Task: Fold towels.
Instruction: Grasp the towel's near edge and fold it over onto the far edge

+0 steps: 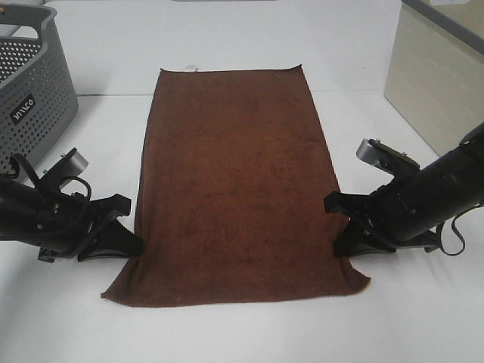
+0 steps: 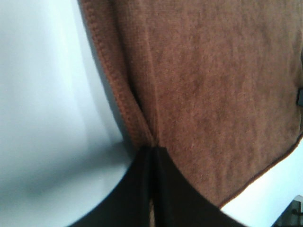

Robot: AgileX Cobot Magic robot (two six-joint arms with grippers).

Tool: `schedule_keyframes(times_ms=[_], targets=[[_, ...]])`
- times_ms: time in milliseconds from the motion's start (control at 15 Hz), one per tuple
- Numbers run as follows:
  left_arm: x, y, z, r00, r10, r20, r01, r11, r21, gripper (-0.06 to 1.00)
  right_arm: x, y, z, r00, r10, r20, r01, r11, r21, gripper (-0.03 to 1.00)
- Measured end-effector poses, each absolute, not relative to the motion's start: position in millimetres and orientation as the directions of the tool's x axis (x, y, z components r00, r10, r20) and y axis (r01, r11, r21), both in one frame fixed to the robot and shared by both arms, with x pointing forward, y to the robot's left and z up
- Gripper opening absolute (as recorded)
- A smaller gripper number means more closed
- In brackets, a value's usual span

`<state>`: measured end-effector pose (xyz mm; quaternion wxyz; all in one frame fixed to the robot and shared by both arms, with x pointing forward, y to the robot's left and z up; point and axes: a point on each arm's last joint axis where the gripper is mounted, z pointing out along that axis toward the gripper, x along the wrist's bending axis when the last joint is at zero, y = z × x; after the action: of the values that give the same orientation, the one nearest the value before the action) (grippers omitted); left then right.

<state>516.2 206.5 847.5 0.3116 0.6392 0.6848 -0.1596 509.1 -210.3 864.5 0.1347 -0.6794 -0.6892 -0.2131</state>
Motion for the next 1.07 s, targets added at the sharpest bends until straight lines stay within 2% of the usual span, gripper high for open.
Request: schedule_keyframes(times_ms=[133, 333, 800, 1067], targets=[[513, 207, 857, 0.028, 0.781, -0.624, 0.979, 0.104, 0.174, 0.0, 507, -210, 878, -0.051, 0.876, 0.48, 0.993, -0.008, 0.118, 0.0], [491, 212, 874, 0.045, 0.797, -0.603, 0.978, 0.087, 0.188, 0.0, 492, -211, 895, -0.043, 0.87, 0.49, 0.999, 0.021, 0.049, 0.0], [407, 223, 883, 0.004, 0.798, -0.603, 0.99, 0.084, 0.117, 0.0, 409, -226, 885, 0.052, 0.883, 0.466, 0.996, -0.009, -0.094, 0.0], [389, 226, 885, -0.018, 0.796, -0.605, 0.99, 0.1, 0.103, 0.0, 393, -228, 891, 0.04, 0.878, 0.476, 0.998, -0.013, -0.06, 0.0]])
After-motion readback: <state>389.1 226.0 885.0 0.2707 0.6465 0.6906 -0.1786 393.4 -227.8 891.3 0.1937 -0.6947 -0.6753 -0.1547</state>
